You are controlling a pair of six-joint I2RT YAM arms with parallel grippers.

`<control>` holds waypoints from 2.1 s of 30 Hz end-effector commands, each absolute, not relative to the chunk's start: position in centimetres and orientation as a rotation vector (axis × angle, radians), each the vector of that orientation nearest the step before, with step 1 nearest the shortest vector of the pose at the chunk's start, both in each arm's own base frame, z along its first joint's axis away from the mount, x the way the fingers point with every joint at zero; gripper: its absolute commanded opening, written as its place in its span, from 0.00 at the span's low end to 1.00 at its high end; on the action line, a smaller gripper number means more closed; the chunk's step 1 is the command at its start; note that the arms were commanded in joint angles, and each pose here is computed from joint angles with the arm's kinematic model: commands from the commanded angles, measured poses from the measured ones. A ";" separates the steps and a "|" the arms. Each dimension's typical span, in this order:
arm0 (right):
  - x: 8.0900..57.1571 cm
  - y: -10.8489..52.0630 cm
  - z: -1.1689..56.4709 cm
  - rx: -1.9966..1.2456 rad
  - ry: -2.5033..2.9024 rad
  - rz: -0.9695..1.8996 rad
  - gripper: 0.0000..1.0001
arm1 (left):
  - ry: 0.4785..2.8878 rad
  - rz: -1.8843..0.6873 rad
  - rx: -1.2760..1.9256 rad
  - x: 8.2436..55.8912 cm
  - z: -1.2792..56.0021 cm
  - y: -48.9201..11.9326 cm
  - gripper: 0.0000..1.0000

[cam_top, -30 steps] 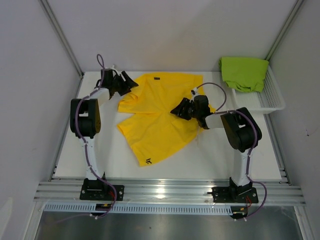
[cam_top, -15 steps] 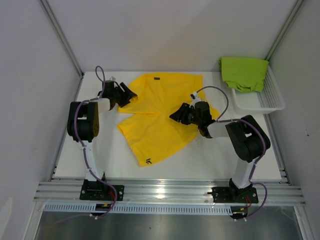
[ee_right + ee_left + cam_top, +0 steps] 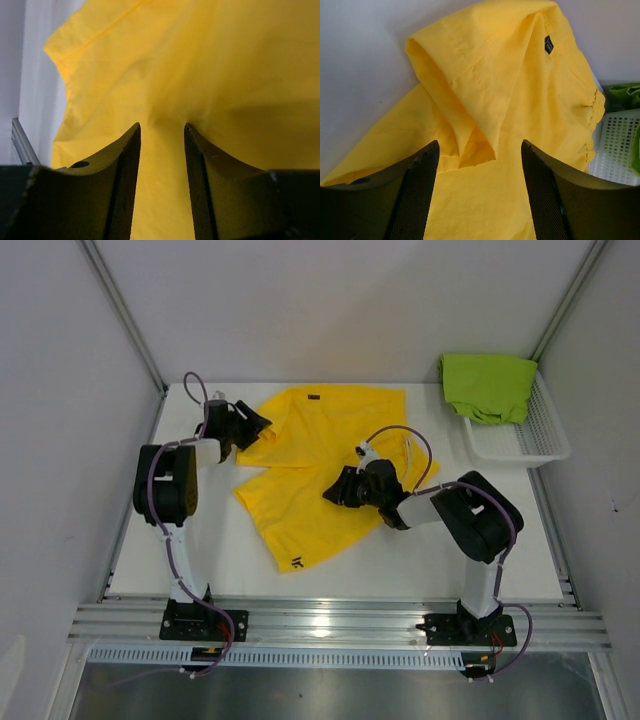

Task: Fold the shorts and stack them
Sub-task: Flatten the shorts out

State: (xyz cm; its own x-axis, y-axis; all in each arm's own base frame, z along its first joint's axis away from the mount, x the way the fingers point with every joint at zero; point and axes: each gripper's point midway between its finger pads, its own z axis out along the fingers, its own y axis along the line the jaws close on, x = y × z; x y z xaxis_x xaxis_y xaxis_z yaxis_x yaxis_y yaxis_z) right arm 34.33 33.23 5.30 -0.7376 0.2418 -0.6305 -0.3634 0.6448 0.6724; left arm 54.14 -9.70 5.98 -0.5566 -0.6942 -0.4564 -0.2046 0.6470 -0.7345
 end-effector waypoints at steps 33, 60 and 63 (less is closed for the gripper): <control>36.5 33.5 4.1 -0.028 2.176 1.051 0.41 | 1.986 -0.750 -0.763 59.1 8.4 -8.2 0.60; 36.7 33.0 3.9 -0.006 2.181 1.069 0.37 | 1.853 -0.806 -0.737 63.7 9.7 -8.0 0.17; 36.7 33.0 3.8 -0.003 2.181 1.071 0.36 | 1.841 -0.820 -0.723 64.5 10.1 -8.0 0.08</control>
State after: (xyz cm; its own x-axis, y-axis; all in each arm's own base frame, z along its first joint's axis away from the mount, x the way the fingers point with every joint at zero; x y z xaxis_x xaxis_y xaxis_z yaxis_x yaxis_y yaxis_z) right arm 35.74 32.83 3.30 -0.7763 0.2729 -0.5683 -0.2762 0.6631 0.6957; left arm 62.23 -8.37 6.76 -0.4263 -0.7625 -0.4868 -0.2084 0.6064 -0.7673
